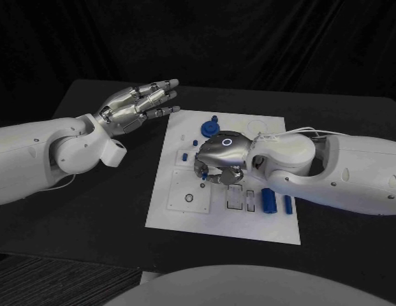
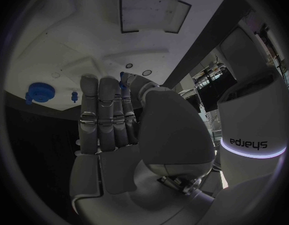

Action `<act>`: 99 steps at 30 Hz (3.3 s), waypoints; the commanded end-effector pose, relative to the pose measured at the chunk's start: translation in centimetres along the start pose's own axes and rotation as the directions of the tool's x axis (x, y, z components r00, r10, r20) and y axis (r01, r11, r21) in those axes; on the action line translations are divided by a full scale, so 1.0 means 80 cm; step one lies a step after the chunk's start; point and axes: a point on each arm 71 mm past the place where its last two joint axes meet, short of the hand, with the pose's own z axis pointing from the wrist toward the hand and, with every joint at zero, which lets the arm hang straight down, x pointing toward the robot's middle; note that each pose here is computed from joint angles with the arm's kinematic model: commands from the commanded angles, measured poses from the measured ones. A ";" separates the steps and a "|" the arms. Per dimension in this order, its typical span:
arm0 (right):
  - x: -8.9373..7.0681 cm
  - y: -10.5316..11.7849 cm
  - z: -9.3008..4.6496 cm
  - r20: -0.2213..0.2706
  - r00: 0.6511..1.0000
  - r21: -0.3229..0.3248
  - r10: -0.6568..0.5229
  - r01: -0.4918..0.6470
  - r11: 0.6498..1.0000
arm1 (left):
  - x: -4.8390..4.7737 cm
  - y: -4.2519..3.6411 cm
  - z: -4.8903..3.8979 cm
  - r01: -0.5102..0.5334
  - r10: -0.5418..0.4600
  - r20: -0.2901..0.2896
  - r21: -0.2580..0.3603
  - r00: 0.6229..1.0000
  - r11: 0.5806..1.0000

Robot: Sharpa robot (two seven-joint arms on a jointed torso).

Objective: Assemble the parts on the task board

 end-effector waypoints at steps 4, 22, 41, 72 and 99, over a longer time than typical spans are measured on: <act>0.003 0.001 -0.001 -0.002 1.000 0.021 -0.002 0.002 1.000 | 0.002 0.0006 0.003 0.014 -0.014 -0.014 0.005 1.000 1.000; 0.013 0.006 0.000 -0.017 1.000 0.020 0.013 -0.013 1.000 | 0.000 0.0020 0.004 0.014 -0.014 -0.014 0.002 1.000 1.000; 0.018 0.009 0.003 -0.029 0.999 0.018 0.021 -0.020 1.000 | 0.001 0.0076 0.003 0.021 -0.022 -0.018 -0.016 1.000 1.000; 0.031 0.007 0.007 -0.108 0.994 0.055 0.026 -0.020 0.998 | 0.002 0.0129 0.002 0.032 -0.033 -0.028 -0.035 0.999 0.999; -0.033 -0.072 -0.065 0.122 0.992 0.219 0.040 -0.066 0.973 | -0.001 0.0133 -0.004 0.031 -0.032 -0.019 -0.043 0.999 0.999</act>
